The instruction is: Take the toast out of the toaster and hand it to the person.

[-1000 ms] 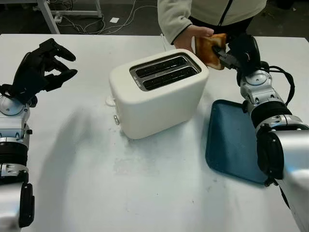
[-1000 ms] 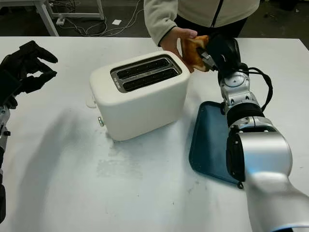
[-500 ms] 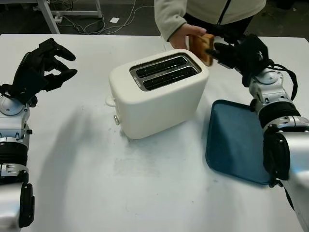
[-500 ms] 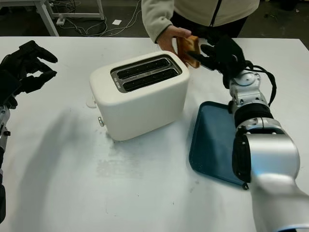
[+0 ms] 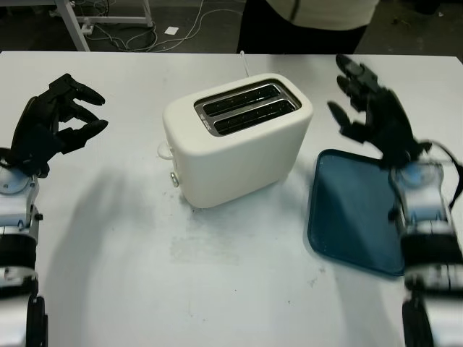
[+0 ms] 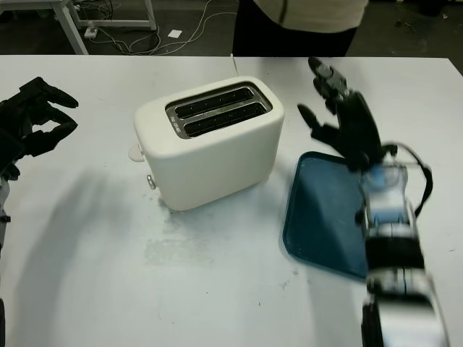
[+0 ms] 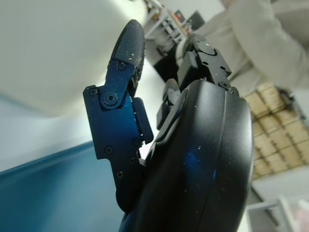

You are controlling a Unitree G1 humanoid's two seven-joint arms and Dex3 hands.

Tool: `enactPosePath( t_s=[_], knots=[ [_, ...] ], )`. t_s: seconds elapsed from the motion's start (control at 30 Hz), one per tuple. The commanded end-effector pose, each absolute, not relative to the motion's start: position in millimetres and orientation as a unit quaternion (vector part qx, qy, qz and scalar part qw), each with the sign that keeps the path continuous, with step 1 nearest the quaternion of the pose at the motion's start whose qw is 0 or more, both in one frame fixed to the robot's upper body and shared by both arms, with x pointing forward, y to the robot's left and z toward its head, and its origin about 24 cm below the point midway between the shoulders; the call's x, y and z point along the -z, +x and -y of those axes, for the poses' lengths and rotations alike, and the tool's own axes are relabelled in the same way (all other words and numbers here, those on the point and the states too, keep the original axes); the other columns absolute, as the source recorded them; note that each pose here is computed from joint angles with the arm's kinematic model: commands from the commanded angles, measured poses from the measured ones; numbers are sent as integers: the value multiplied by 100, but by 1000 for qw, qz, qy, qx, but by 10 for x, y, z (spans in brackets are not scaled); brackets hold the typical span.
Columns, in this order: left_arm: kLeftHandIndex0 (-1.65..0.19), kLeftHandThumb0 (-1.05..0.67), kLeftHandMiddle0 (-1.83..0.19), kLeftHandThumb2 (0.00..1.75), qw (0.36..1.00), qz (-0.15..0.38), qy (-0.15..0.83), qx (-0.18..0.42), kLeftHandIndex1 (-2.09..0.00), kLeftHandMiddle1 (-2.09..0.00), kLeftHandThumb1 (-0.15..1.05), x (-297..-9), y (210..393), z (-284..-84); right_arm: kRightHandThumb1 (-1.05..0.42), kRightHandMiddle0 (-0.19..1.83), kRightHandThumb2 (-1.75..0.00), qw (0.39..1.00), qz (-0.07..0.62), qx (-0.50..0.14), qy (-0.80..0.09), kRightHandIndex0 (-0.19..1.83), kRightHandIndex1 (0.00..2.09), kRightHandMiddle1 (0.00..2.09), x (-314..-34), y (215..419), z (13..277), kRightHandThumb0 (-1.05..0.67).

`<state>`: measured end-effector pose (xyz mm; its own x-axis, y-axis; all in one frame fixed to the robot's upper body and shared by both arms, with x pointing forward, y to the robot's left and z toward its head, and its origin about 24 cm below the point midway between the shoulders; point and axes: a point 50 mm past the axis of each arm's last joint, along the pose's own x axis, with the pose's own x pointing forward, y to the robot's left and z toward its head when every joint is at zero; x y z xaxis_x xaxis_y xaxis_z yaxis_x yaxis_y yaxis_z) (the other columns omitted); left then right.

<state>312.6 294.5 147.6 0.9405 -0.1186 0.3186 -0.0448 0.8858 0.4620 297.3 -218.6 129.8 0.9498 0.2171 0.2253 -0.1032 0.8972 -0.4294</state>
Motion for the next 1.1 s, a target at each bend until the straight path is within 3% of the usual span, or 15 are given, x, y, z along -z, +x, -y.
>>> enactPosePath(
  t_s=[0.0, 0.2, 0.37, 0.5, 0.67, 1.07],
  knots=[
    [-31, -105, -32, 10, 964, 188, 187, 1, -129, -139, 92, -1344, 2935, -2900, -92, 25, -69, 979, 123, -58, -154, 26, 9, 6, -1280, 2540, 2131, -57],
    [-39, -105, -37, 4, 972, 172, 159, 16, -121, -134, 92, -1195, 2835, -2787, -92, 24, -69, 989, 94, -57, -104, 26, 6, 3, -1189, 2287, 1954, -51],
    [-55, -105, -49, 1, 982, 137, 121, 47, -103, -119, 87, -1034, 2773, -2678, -92, 25, -70, 995, 64, -50, -57, 25, 4, 3, -1037, 2196, 1790, -51],
    [-67, -105, -58, 1, 986, 120, 89, 75, -78, -99, 82, -884, 2727, -2592, -92, 23, -70, 998, 42, -34, -32, 23, 2, 1, -901, 2179, 1690, -51],
    [-72, -105, -61, 0, 994, 64, 54, 70, -80, -102, 79, -610, 2676, -2504, -92, 18, -72, 1000, 0, -21, 10, 19, 0, 0, -651, 2250, 1616, -50],
    [-74, -105, -61, 0, 995, 75, 30, 57, -80, -106, 80, -476, 2688, -2357, -92, 19, -74, 1000, -11, -13, 23, 19, 1, 1, -554, 2386, 1550, -47]
  ],
)
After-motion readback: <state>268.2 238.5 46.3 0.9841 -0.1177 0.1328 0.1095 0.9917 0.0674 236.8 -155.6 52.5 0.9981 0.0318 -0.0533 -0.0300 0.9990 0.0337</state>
